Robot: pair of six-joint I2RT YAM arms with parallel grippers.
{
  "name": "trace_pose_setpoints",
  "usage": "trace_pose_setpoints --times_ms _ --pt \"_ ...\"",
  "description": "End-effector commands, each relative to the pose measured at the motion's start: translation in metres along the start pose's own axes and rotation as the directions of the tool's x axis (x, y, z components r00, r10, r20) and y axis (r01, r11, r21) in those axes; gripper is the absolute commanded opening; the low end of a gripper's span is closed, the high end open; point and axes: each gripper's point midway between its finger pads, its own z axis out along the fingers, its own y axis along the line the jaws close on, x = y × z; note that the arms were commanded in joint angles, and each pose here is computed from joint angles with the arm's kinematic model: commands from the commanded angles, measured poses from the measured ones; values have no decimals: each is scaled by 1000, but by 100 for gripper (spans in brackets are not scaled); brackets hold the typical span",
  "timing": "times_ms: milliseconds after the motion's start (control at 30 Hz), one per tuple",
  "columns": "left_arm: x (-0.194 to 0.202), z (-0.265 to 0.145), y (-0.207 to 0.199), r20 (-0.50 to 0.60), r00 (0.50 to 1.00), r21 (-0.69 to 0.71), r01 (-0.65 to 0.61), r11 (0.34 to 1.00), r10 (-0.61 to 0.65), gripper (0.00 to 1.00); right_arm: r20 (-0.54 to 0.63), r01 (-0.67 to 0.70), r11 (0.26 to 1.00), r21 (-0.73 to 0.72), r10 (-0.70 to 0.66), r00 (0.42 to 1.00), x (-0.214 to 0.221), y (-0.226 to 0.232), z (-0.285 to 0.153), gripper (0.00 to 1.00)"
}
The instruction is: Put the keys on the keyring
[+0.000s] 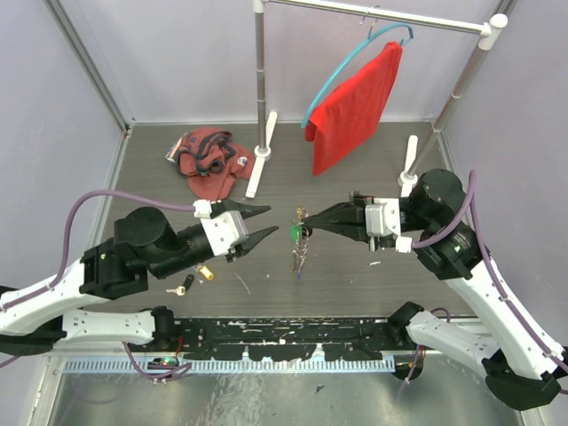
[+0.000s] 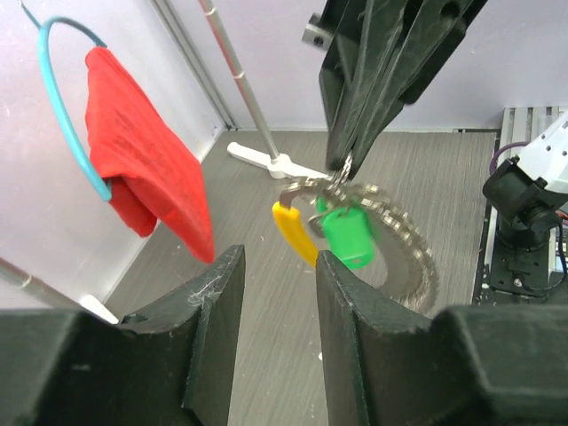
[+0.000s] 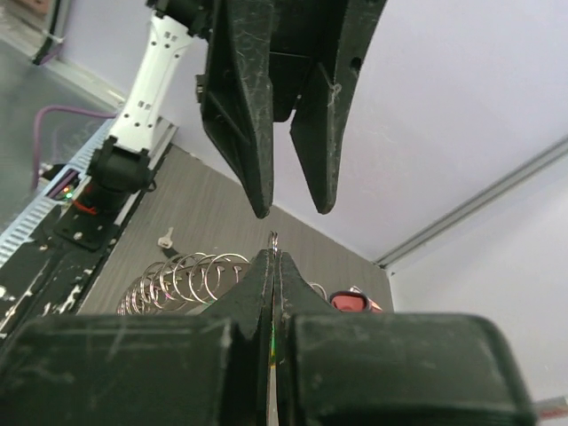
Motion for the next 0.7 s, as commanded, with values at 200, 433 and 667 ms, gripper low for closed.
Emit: trace_pose_setpoints --times_ms 200,433,667 --pt "14 -28 -5 -3 995 7 97 995 -97 55 107 93 954 -285 -65 992 -46 34 -4 1" --pt "13 -19 -25 -5 994 107 105 989 -105 68 189 49 912 -408 31 982 -56 49 -4 1" --pt "14 -10 -45 -20 995 206 99 974 -97 81 227 42 891 -452 70 971 -59 51 -3 1"
